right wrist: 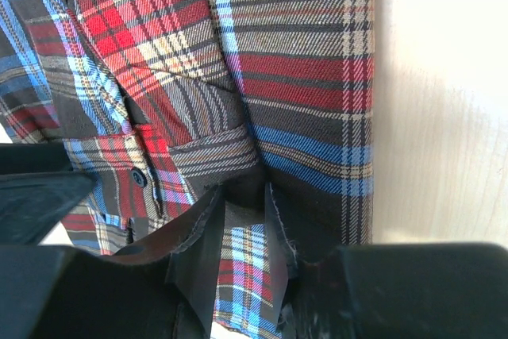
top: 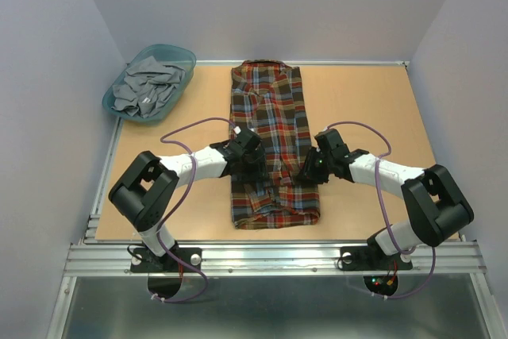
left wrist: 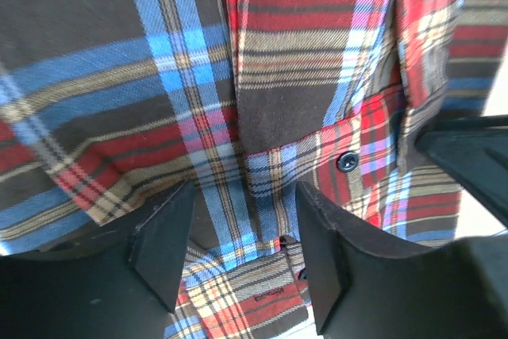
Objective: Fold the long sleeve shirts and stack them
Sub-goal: Fold the shirt
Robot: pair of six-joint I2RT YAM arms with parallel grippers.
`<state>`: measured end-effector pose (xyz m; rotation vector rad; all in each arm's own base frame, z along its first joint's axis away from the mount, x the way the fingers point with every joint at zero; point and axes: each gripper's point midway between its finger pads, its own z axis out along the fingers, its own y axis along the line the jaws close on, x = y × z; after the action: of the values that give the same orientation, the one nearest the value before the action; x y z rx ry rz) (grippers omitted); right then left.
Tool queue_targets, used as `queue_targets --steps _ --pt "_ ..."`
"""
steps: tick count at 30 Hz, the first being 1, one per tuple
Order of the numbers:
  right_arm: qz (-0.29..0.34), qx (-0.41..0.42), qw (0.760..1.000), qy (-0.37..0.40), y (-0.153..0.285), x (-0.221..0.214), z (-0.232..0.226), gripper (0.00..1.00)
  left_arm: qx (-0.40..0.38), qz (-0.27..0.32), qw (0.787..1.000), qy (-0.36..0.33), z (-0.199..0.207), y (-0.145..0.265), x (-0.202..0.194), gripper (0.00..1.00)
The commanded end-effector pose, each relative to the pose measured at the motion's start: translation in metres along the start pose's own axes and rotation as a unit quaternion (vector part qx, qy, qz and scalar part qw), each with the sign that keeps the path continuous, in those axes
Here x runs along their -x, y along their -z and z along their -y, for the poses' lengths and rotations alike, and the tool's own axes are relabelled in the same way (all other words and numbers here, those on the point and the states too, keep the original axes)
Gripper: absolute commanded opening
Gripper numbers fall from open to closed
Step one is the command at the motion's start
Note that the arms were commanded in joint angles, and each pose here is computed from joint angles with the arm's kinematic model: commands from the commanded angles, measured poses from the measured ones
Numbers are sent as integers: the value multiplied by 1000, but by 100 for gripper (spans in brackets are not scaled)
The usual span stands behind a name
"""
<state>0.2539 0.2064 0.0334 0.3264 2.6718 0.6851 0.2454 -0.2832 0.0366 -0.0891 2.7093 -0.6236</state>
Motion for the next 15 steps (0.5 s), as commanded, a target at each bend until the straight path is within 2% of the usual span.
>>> queue_targets --steps 1,6,8,15 --pt "18 15 1000 4 0 9 -7 32 -29 5 1000 -3 24 5 8 62" --pt "20 18 1000 6 1 10 -9 24 -27 -6 1000 -5 25 5 -1 52" --pt "21 18 1000 5 1 11 -8 22 -29 -9 1000 -2 26 6 -2 40" --pt "17 21 1000 9 0 10 -10 13 -38 -19 999 -6 33 7 -8 33"
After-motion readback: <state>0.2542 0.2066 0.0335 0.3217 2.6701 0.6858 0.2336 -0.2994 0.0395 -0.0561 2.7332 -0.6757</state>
